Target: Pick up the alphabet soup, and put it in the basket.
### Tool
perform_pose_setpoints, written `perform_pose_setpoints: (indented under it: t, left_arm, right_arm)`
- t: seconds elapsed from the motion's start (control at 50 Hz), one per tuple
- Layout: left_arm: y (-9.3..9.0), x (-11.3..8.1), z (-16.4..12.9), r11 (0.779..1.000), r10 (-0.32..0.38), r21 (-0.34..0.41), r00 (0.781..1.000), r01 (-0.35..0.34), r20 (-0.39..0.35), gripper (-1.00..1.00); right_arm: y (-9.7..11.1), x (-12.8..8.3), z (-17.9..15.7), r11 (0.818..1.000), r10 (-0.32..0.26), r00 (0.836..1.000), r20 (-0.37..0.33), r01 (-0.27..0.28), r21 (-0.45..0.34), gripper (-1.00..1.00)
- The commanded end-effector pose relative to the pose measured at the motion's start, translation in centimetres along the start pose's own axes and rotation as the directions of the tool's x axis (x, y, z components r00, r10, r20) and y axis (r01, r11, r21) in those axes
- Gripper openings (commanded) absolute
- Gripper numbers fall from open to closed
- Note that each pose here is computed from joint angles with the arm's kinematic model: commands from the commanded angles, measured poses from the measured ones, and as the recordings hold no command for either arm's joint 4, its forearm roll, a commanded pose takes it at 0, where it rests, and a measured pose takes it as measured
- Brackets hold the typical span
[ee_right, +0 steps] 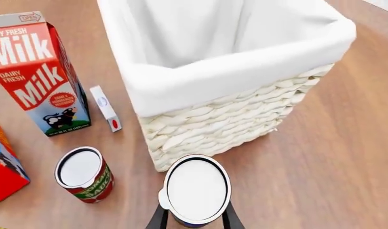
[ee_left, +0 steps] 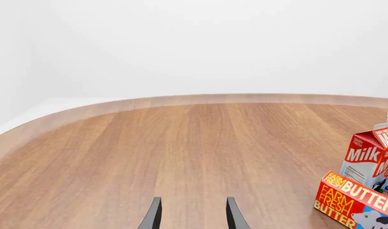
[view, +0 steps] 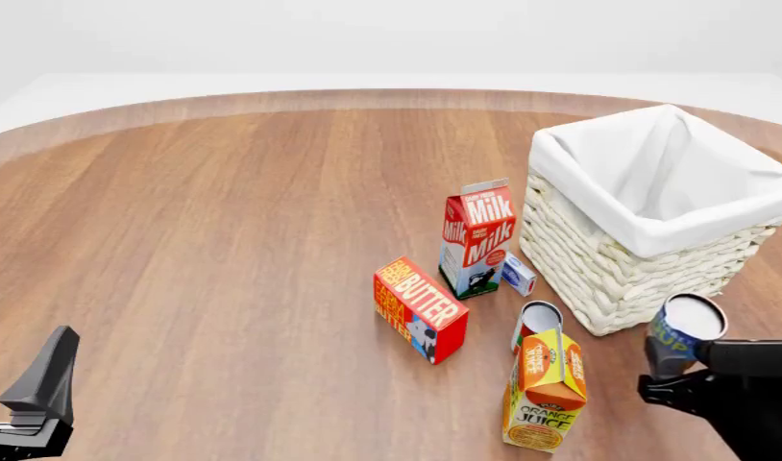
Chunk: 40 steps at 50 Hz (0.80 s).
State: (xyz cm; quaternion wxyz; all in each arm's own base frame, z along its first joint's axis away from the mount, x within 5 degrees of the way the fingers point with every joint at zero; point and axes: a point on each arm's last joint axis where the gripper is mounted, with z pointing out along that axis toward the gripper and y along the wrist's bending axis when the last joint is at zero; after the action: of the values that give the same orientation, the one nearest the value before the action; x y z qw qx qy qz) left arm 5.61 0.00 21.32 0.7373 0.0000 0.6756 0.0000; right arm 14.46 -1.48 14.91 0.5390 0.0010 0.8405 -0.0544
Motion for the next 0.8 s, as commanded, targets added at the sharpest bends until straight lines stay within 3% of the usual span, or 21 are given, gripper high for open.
perform_pose_setpoints:
  t: [0.02,0.8]
  left_arm:
    - [0.0,0.0,0.0,1.0,0.0,0.0,1.0,0.0,0.0,1.0]
    - [0.0,0.0,0.0,1.0,0.0,0.0,1.0,0.0,0.0,1.0]
  right_arm:
    - [0.1,-0.6,-1.2,1.0,0.004,1.0,0.029,-0.004,-0.005,-1.0]
    - [0.4,-1.7,-3.9,0.999,-0.019,0.991,0.132,0.024,-0.031,-1.0]
